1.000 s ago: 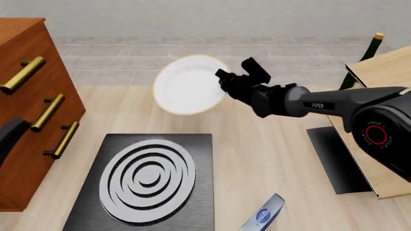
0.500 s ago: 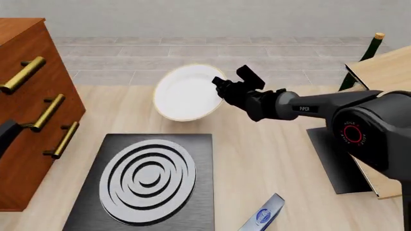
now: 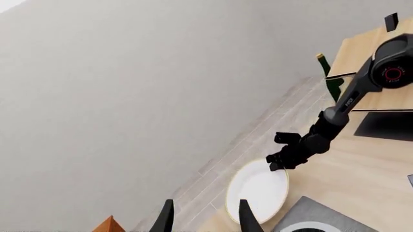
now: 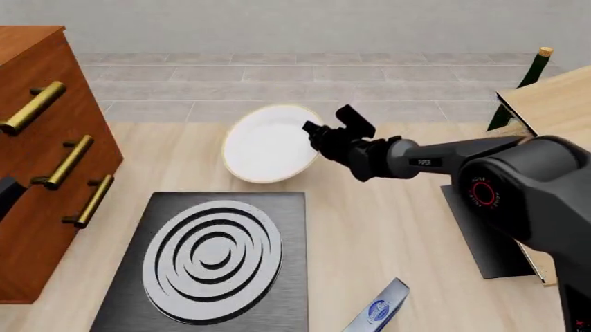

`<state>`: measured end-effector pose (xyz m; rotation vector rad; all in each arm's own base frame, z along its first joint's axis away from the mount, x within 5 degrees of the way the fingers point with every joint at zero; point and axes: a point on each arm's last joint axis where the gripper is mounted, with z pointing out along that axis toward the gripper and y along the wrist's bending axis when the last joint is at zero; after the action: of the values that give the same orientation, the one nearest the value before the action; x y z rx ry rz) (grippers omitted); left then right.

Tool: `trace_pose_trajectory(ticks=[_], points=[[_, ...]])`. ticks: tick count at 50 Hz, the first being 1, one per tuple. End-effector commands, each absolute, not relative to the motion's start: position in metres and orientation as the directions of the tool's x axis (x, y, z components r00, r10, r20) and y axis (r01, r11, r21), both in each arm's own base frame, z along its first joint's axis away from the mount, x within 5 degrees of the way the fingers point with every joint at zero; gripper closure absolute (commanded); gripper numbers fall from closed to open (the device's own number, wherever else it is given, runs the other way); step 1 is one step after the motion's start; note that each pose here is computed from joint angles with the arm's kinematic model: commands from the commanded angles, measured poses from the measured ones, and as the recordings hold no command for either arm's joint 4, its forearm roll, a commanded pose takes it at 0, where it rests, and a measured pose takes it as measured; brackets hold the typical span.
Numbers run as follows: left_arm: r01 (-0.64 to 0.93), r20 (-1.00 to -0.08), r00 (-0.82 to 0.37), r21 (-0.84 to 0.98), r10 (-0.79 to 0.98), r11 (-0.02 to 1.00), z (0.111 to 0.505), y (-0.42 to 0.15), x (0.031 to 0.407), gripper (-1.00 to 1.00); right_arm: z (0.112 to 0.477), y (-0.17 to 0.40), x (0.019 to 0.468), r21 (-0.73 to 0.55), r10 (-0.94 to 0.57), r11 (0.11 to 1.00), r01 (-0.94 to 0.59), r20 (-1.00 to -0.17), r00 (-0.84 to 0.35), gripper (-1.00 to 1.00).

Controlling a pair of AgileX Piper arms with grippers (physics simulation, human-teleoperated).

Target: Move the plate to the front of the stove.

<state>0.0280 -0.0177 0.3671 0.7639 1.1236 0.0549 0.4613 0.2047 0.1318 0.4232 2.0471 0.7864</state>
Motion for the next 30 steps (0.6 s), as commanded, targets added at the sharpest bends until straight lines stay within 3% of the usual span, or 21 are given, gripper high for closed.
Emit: trace_pose_trajectory(ticks=[1, 30], points=[[0.327, -0.793, 0.454, 0.573, 0.407, 0.751, 0.366, -0.017, 0.027, -1.0, 0.124, 0.207, 0.465, 0.689, 0.583, 0.724, 0.022, -0.594, -0.555, 1.0], [0.329, -0.805, 0.441, 0.556, 0.397, 0.763, 0.361, -0.014, 0.023, -1.0, 0.107, 0.199, 0.479, 0.669, 0.579, 0.74, 0.062, -0.588, -0.565, 1.0]])
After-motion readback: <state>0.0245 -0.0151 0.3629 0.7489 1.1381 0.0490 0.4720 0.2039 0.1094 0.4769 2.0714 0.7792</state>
